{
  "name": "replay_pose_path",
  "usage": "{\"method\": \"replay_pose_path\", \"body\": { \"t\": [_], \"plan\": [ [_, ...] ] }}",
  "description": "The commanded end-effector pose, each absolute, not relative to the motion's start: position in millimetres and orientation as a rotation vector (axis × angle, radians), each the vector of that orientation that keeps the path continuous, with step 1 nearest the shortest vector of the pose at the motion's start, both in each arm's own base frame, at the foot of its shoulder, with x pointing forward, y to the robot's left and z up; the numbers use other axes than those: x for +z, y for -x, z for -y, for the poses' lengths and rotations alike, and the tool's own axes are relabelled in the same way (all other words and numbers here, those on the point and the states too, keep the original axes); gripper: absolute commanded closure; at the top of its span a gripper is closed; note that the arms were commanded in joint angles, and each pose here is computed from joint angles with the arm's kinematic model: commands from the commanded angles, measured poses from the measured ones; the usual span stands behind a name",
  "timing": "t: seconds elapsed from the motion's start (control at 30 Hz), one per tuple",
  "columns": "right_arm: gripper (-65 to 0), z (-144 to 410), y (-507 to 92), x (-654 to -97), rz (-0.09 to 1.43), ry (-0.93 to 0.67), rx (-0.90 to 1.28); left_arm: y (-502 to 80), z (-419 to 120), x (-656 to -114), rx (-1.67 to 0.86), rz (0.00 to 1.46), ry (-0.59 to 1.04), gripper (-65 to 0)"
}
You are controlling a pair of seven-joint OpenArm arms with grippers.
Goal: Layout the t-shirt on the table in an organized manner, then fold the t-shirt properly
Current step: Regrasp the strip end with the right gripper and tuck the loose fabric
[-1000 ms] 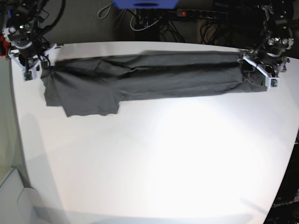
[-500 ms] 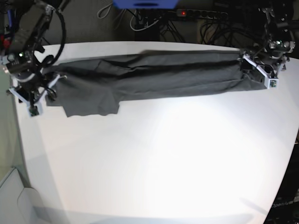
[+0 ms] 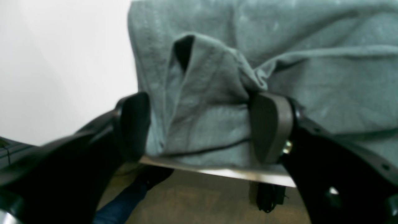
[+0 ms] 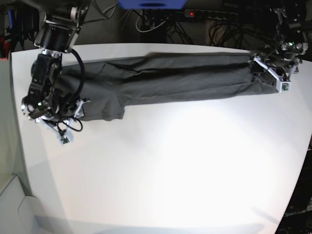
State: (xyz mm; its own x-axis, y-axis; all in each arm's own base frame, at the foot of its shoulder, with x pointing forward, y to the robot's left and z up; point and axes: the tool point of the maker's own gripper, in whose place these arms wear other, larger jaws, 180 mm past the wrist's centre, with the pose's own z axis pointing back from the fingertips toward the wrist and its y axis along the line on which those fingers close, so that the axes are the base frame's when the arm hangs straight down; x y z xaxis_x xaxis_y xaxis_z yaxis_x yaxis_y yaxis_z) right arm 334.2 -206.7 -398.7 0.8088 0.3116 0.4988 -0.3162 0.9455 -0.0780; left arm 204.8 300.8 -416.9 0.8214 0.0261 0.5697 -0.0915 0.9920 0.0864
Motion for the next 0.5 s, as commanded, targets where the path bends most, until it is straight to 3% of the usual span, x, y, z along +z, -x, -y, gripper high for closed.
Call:
{"method": "replay_pose_path", "body": {
  "t": [0.0,0.37,0.47],
  "plan": [
    [-36.0,210,-351,-384,0.591,-0.006,0.330,-209,-306,-409,0.055,0.624,-0.131,-49.1],
    [-35.8,218,-350,-406,0.614,-0.067,0.265,-212,-304,-407,0.048,0.633,-0.127,-48.8],
    [-32.7,216,-349,-407,0.613,-0.070,0.264,-212,-304,-408,0.047,0.632,-0.126,-48.6]
  ]
}}
